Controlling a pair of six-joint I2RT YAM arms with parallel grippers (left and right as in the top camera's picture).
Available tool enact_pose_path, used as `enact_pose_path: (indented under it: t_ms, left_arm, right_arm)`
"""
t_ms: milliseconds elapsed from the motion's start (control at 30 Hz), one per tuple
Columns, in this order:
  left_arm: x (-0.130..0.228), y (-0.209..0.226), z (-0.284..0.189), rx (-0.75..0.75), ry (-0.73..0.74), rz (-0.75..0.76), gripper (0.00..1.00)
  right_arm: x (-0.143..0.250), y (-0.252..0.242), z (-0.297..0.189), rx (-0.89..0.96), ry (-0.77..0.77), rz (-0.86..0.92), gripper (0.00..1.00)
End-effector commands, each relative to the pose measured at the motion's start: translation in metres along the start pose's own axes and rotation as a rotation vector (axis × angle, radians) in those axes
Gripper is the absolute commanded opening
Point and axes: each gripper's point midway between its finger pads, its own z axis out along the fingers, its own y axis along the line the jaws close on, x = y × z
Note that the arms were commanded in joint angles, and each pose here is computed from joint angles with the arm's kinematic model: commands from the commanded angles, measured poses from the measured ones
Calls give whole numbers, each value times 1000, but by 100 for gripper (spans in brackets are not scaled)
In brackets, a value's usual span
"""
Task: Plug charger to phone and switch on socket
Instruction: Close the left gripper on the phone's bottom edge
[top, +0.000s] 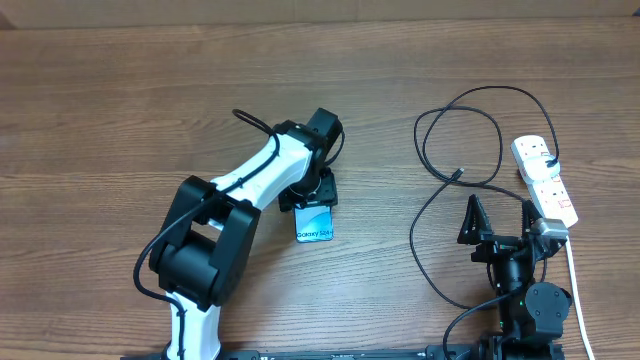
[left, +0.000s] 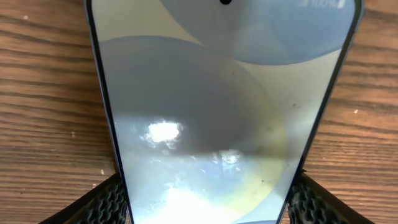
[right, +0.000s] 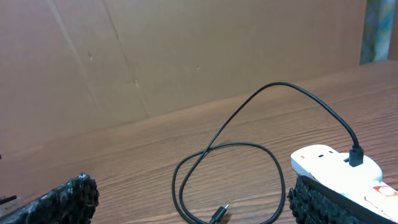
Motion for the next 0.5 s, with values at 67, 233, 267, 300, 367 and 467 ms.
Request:
enact_pose_path:
  t_ms: [67, 233, 267, 300, 367, 467]
  left_arm:
    - [4, 16, 23, -43, 82, -56, 55]
    - [-12, 9, 5, -34, 46, -45, 55]
    - [-14, 7, 1, -31, 43, -45, 55]
    - [-16, 5, -3, -27, 38, -44, 55]
    - [-20, 1, -12, -22, 31, -36, 55]
    - [-24, -3, -24, -16, 23, -35, 55]
  right_arm:
    - [1, 0, 0, 0, -7, -1, 100]
    - [1, 0, 0, 0, -7, -1, 100]
    - [1, 0, 0, 0, -7, -1, 100]
    - [1, 0, 0, 0, -7, -1, 100]
    - [1, 0, 0, 0, -7, -1, 100]
    - [1, 0, 0, 0, -7, -1, 100]
